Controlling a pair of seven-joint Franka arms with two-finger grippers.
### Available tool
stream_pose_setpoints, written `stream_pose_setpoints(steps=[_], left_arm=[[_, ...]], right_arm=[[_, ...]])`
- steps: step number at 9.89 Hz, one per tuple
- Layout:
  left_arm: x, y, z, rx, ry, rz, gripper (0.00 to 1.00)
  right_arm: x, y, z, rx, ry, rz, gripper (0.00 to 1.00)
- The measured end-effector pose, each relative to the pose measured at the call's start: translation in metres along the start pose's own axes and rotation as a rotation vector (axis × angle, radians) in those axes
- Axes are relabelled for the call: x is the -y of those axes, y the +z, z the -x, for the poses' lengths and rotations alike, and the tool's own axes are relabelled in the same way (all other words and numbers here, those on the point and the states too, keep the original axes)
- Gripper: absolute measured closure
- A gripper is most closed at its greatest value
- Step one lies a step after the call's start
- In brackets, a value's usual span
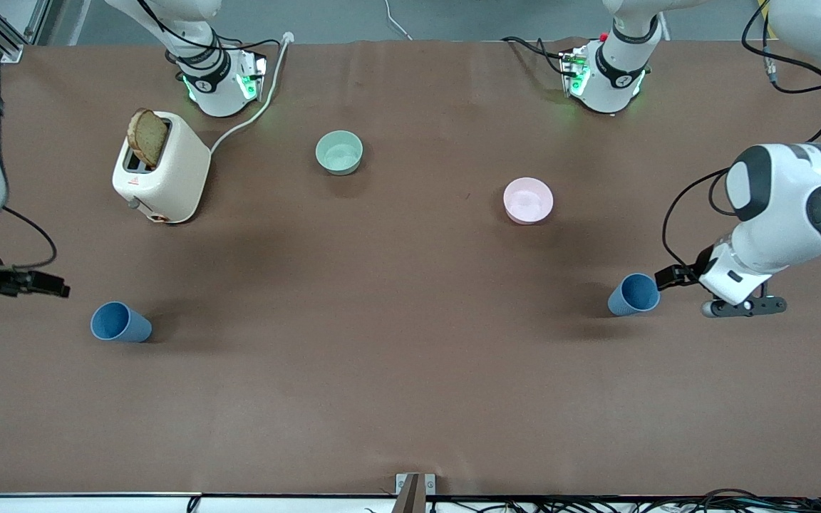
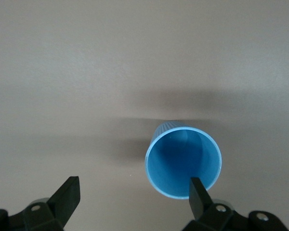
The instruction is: Stack blue cups with both arms
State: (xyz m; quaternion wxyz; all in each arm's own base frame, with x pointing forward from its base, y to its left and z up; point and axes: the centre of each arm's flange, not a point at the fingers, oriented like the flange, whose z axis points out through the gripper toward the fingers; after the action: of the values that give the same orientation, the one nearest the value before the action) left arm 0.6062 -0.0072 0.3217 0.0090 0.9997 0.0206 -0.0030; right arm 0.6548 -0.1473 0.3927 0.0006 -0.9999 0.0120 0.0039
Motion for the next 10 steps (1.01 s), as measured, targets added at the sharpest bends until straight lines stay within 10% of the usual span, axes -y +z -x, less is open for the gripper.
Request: stream_pose_setpoints(steps=[6,8,10], left_arm=[[0.005,0.046,-0.007,-0.031,-0.013,0.019,0.08],[0.003,0.063,-0.003,-0.062,-0.012,0.026,0.21],[0.000,0.075,0.005,-0.080,-0.008,0.031,0.41]], right_arm=[[-0.014,0.133,0.002,-0.011,-0.012,0.003,0.01],[-0.013,0.139,0.000,-0.025,-0.017,0.004,0.10],[-0.011,0.144,-0.001,-0.026,-0.025,0.003,0.42]])
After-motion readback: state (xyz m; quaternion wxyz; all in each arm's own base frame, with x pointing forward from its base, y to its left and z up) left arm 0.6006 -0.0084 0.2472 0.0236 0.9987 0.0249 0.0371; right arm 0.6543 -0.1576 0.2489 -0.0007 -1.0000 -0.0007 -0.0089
